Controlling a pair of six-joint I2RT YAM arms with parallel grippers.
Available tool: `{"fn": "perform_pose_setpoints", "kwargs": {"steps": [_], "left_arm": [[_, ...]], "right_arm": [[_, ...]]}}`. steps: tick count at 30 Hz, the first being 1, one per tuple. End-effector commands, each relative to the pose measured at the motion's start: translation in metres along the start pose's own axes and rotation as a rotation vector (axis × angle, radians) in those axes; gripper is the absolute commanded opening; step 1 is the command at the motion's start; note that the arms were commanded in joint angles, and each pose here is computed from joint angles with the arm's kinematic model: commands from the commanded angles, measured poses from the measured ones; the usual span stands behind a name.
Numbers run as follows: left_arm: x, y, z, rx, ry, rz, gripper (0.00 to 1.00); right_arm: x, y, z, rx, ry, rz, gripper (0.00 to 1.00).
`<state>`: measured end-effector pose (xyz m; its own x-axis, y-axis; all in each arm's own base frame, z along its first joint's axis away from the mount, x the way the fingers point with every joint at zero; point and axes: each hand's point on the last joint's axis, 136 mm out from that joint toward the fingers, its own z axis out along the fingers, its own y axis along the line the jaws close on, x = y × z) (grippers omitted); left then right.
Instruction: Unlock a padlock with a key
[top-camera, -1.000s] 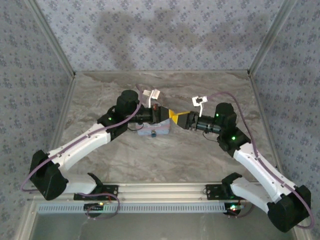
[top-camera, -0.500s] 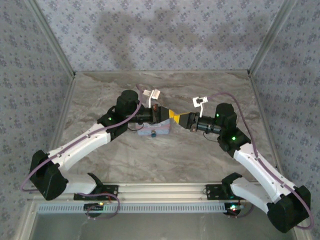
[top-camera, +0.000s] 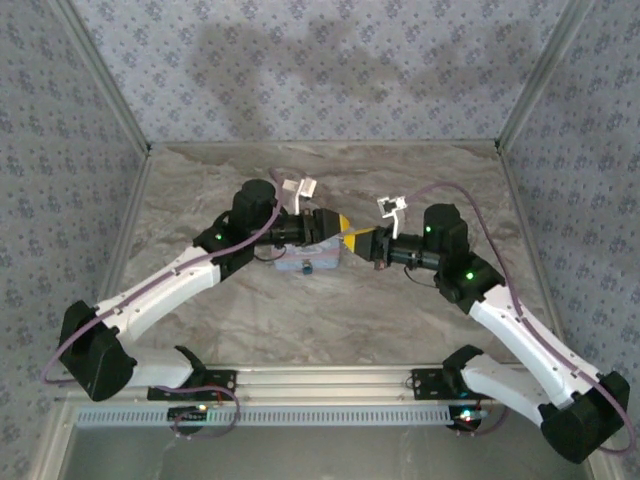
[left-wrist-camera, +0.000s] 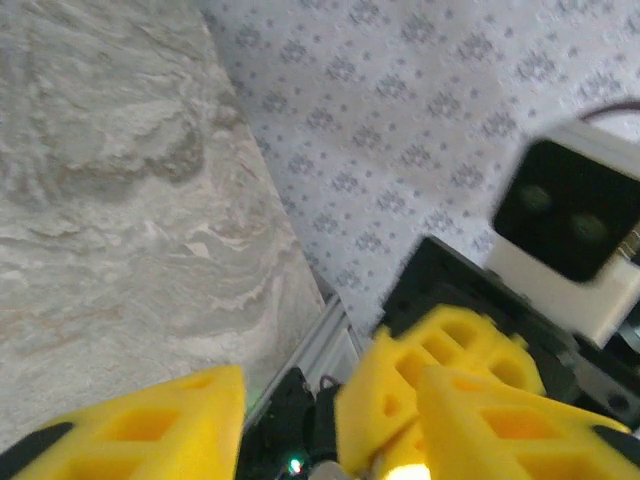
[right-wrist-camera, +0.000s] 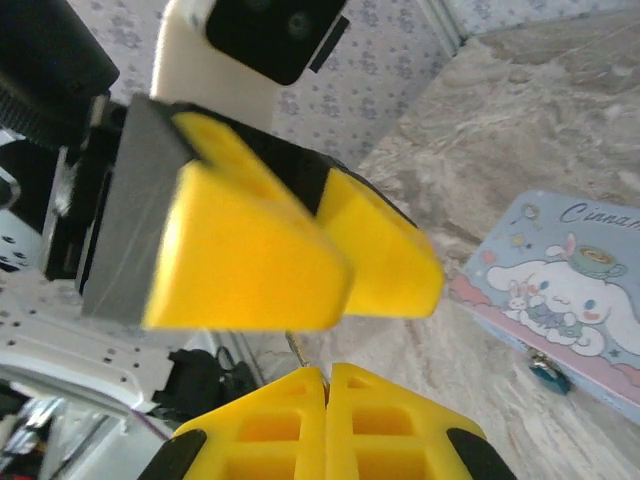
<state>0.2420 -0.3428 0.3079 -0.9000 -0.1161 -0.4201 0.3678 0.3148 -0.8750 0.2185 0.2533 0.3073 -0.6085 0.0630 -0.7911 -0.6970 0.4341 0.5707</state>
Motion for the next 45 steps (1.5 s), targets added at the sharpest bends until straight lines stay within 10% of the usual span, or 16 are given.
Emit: {"fn": "perform_pose_setpoints", "kwargs": {"steps": [1, 12, 45], "left_arm": [[-0.021, 0.005, -0.019, -0.059, -0.106, -0.052, 0.6], [-0.019, 0.019, -0.03, -0.108, -0.167, -0.259, 0.69], [-0.01, 0.016, 0.005, -0.072, -0.088, -0.383, 0.29]], "right_arm": [[-0.003, -0.019, -0.01, 0.226, 0.002, -0.189, 0.0], [-0.023, -0.03, -0.016, 0.659, -0.137, -0.559, 0.0], [-0.004, -0.011, 0.028, 0.741, -0.105, -0.872, 0.0]]}}
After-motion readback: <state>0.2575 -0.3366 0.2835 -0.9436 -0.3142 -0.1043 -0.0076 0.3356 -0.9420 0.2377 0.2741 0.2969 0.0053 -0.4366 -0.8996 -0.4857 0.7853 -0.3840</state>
